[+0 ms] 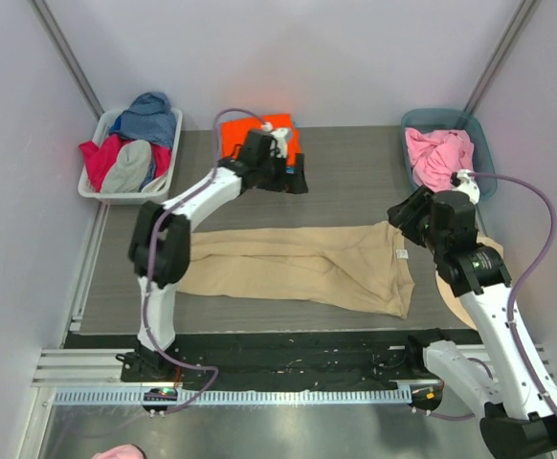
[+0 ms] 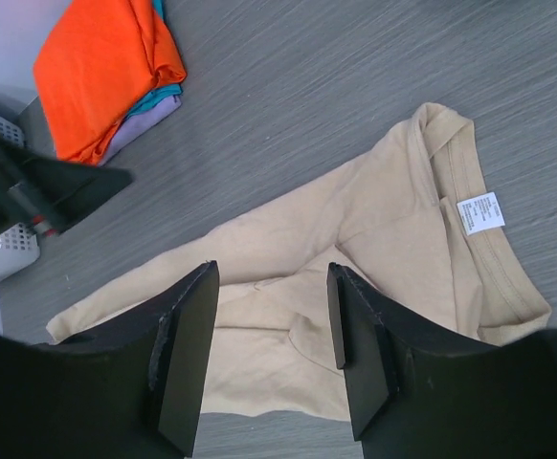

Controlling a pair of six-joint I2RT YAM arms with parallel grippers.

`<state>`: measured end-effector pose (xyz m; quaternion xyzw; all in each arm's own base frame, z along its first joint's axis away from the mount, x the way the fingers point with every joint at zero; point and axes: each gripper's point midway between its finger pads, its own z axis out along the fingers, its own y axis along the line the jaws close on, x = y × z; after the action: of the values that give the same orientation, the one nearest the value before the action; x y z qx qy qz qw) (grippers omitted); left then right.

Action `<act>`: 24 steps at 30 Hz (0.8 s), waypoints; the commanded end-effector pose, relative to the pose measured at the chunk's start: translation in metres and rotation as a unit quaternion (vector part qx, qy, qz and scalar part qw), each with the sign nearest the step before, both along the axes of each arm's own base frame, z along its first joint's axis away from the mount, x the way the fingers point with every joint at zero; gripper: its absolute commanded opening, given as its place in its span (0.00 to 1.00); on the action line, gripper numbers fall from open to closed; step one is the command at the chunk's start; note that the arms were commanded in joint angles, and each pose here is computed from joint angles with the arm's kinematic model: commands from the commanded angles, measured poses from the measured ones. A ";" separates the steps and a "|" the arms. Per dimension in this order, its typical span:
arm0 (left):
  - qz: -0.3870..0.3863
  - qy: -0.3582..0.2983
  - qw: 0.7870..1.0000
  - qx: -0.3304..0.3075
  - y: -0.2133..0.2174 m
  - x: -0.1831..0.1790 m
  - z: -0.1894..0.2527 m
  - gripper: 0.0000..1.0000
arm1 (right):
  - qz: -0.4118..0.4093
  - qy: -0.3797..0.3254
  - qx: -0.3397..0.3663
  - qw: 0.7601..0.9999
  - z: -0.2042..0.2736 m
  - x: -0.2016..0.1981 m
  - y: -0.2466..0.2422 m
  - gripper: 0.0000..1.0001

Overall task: Fold and stack the t-shirts
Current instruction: Fold the tshirt

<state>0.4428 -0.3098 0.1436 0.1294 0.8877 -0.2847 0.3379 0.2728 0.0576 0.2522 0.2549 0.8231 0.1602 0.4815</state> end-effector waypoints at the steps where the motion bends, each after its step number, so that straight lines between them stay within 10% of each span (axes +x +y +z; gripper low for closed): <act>1: -0.149 0.018 0.988 0.035 -0.062 -0.019 -0.041 0.96 | -0.006 0.012 0.008 1.000 0.003 -0.016 -0.003 0.57; 24: -0.321 0.064 0.943 0.061 -0.158 -0.097 -0.123 0.83 | -0.006 0.027 0.001 1.000 -0.004 -0.037 -0.008 0.57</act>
<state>0.3757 -0.4643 0.0443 0.3831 0.8342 -0.3335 0.2150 0.2364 0.0507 0.2408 0.2624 0.8410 0.1481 0.4493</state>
